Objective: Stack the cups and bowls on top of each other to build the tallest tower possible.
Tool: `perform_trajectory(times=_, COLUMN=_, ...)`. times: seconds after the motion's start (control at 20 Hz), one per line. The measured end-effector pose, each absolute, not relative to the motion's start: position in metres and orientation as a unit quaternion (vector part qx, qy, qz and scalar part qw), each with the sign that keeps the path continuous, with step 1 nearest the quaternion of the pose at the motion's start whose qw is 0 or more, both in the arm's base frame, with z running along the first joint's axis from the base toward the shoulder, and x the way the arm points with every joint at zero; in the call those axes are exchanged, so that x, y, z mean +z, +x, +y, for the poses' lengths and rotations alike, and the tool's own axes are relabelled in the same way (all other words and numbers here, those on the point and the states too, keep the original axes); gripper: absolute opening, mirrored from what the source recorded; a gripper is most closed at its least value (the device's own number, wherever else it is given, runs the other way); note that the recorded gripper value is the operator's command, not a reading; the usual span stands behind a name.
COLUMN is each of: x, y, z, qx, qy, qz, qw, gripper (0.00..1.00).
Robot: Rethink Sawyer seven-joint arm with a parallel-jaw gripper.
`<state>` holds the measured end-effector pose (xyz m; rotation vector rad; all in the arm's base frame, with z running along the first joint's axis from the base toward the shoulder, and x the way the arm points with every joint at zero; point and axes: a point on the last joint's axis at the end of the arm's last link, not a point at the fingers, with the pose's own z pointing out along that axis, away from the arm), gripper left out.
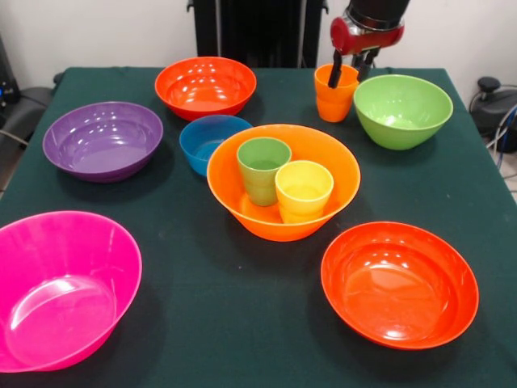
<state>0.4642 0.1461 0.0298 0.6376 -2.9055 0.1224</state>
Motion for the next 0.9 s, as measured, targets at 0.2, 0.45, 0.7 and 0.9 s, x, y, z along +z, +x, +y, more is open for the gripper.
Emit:
perform_trajectory(times=0.2, x=0.031, y=0.464, z=0.145, qx=0.043, qy=0.213, qz=-0.972, qw=0.084, gripper=1.00)
perform_trajectory(times=0.45, x=0.046, y=0.467, z=0.143, qx=0.049, qy=0.213, qz=-0.973, qw=0.075, gripper=1.00)
perform_trajectory(times=0.7, x=0.058, y=0.466, z=0.141, qx=0.053, qy=0.213, qz=-0.973, qw=0.067, gripper=1.00)
perform_trajectory(times=0.9, x=0.065, y=0.464, z=0.140, qx=0.055, qy=0.213, qz=-0.973, qw=0.065, gripper=1.00)
